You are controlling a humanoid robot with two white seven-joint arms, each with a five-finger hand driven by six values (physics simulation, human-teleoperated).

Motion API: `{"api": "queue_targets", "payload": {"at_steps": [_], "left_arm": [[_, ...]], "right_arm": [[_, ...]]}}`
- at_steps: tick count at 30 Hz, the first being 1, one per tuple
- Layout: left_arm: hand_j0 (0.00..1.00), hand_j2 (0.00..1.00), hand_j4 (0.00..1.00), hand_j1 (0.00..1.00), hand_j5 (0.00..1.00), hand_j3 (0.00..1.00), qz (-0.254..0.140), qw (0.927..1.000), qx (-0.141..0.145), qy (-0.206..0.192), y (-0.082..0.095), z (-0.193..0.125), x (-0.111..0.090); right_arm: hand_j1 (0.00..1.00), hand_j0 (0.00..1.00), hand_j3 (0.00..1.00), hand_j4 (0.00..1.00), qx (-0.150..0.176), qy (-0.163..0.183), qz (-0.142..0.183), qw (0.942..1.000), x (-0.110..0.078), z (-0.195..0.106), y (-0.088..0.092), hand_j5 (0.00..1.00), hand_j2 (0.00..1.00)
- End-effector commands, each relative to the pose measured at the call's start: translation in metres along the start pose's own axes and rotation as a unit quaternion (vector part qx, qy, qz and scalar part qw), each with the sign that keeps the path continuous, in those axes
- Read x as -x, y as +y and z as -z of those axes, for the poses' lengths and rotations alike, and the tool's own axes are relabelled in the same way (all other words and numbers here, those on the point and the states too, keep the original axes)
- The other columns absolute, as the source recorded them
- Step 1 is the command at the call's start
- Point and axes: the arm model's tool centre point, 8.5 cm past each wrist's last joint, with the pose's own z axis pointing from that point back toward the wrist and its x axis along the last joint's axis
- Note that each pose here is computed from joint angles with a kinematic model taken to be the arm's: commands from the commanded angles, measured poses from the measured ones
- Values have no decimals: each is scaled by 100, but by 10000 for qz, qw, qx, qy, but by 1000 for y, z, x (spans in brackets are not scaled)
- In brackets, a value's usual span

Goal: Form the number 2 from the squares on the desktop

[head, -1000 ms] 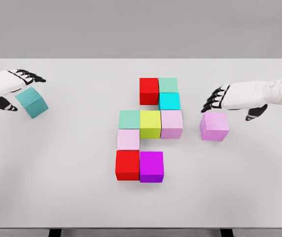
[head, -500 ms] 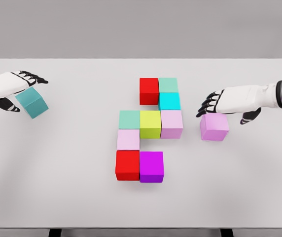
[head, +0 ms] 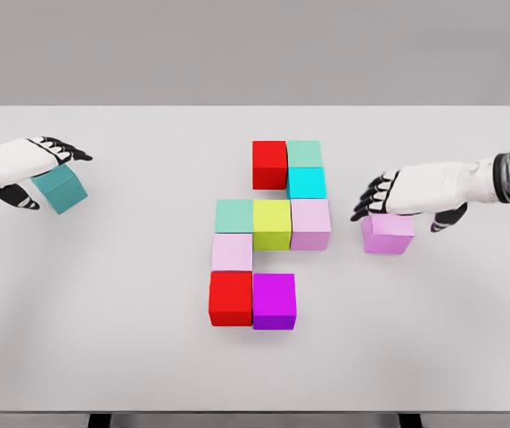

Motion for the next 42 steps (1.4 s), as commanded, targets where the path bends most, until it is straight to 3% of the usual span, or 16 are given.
{"api": "queue_targets", "payload": {"at_steps": [1,11,14,20,24,28,37,42], "left_arm": [[100,100,100,100,100,100,-24,10000,-16,7,0,0,0],[99,99,99,99,99,99,4,9999,86,-55,-6,4,-4],[88,88,88,88,88,88,-1,9999,90,-50,-6,4,-4],[85,85,85,85,85,85,-106,9998,142,32,-13,4,1],[77,77,77,77,77,77,-104,9998,145,39,-13,4,2],[58,58,58,58,58,58,-101,9998,151,38,-13,3,2],[51,51,51,51,51,51,-90,9999,80,6,-10,2,0],[44,44,44,44,44,44,13,9998,-13,-173,-3,4,-11]], "right_arm": [[100,100,100,100,-18,25,-12,10000,1,0,0,100,100],[100,100,100,100,-84,22,-97,9999,0,7,2,100,100],[100,100,100,100,-81,16,-99,9999,-1,7,2,100,100],[100,100,100,100,-96,-17,-91,9999,-2,10,3,100,100],[100,100,100,100,-99,-29,-98,9999,-3,11,3,100,100],[97,97,97,97,-136,-13,-124,9998,-3,12,5,97,97],[97,97,97,97,-190,42,-167,9997,-1,12,8,97,97],[97,97,97,97,-176,9,-188,9997,-2,16,6,97,97]]}}
